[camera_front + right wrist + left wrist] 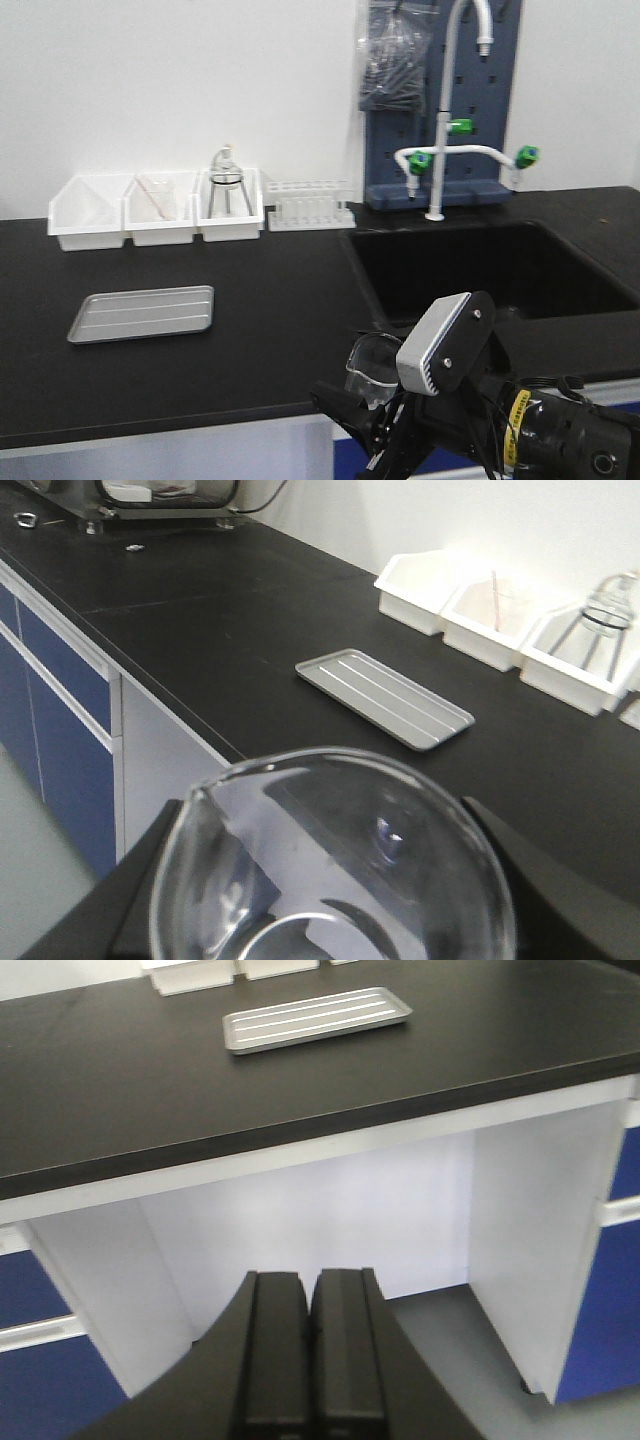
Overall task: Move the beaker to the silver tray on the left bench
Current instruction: 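Hold the beaker in the right gripper while the base drives to the sink bench, then lower the beaker onto the silver tray with the right gripper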
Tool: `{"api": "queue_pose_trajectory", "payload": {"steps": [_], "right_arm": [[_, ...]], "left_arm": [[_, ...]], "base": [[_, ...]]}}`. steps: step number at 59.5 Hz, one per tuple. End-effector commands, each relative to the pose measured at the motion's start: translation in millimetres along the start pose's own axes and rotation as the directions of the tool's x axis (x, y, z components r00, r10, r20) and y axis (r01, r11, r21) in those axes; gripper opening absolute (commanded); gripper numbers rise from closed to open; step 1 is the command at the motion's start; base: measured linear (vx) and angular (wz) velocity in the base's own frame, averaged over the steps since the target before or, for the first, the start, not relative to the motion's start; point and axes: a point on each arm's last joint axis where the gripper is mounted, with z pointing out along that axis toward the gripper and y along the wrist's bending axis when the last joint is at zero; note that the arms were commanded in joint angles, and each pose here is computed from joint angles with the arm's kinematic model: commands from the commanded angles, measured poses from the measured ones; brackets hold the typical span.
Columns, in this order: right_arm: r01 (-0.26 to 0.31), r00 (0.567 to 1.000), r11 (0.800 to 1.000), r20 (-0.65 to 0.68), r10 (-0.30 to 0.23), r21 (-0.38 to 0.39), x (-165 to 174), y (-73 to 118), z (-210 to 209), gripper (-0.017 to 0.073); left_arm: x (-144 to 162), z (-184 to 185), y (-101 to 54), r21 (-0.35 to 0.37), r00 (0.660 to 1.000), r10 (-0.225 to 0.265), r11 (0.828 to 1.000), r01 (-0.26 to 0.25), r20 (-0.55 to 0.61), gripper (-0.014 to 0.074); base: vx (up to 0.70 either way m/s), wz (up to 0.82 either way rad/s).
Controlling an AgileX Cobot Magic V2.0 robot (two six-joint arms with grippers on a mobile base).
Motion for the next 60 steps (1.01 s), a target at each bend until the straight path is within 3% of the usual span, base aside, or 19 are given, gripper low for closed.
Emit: {"api": "queue_pose_trajectory", "payload": {"steps": [1, 60], "right_arm": [[0.01, 0.994, 1.0, 0.11, -0.009, -0.007, -24.9, -0.4, -6.2, -0.0011], [0.01, 0.994, 1.0, 0.11, -0.009, -0.007, -24.9, -0.4, -6.2, -0.0011]], "left_arm": [[-0.8, 1.6, -0.7, 0.006, 0.998, -0.003, 1.0, 0.003, 0.063, 0.0001], [-0.8, 1.6, -0.7, 0.006, 0.998, -0.003, 1.0, 0.003, 0.063, 0.0001]], "base": [[0.19, 0.36], [0.23, 0.14]]}}
